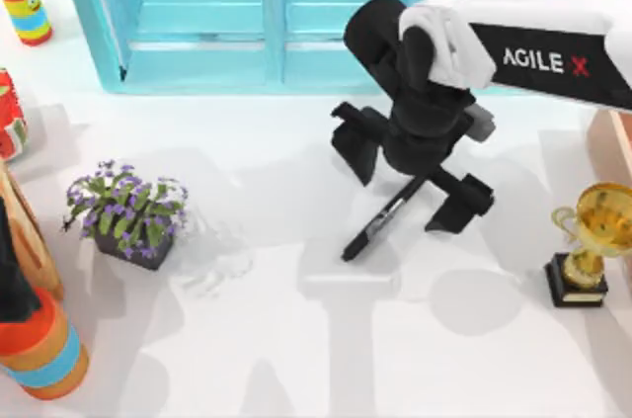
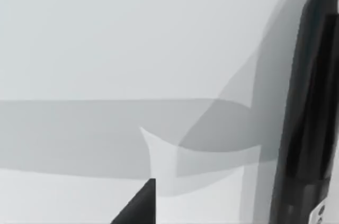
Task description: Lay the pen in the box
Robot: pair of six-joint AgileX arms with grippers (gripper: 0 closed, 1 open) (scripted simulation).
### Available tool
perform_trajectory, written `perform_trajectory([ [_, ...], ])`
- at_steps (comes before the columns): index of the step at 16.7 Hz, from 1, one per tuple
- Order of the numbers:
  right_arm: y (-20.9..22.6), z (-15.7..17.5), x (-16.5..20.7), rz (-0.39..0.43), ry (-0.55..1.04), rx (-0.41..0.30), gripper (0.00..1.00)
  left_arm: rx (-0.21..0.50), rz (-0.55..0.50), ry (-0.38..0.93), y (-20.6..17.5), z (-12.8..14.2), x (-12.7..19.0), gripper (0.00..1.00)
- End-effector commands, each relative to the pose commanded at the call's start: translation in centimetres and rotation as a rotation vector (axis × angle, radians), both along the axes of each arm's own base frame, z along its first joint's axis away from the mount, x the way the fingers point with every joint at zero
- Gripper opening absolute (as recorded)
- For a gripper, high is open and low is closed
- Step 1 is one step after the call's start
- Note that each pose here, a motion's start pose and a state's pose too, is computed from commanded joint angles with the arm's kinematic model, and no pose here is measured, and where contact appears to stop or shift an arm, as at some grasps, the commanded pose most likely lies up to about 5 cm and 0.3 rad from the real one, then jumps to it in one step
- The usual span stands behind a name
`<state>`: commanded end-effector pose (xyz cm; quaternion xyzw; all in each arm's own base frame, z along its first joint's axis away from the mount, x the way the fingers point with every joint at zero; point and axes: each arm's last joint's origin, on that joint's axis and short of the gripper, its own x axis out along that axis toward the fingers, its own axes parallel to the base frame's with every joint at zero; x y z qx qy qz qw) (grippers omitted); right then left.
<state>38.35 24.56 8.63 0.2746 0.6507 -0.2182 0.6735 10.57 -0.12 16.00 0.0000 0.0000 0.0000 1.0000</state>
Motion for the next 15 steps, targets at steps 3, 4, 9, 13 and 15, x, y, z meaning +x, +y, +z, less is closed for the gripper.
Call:
perform_trajectory([
  [3,0.00,0.00,0.00,0.000,0.000,0.000,0.32,0.000,0.000,0.000,0.00,0.00,0.00,1.00],
  [4,0.00,0.00,0.00,0.000,0.000,0.000,0.25,0.000,0.000,0.000,0.00,0.00,0.00,1.00],
  [9,0.00,0.00,0.00,0.000,0.000,0.000,0.00,0.000,0.000,0.000,0.00,0.00,0.00,1.00],
  [13,0.00,0.00,0.00,0.000,0.000,0.000,0.00,0.000,0.000,0.000,0.00,0.00,0.00,1.00],
  [15,0.00,0.00,0.00,0.000,0.000,0.000,0.00,0.000,0.000,0.000,0.00,0.00,0.00,1.00],
])
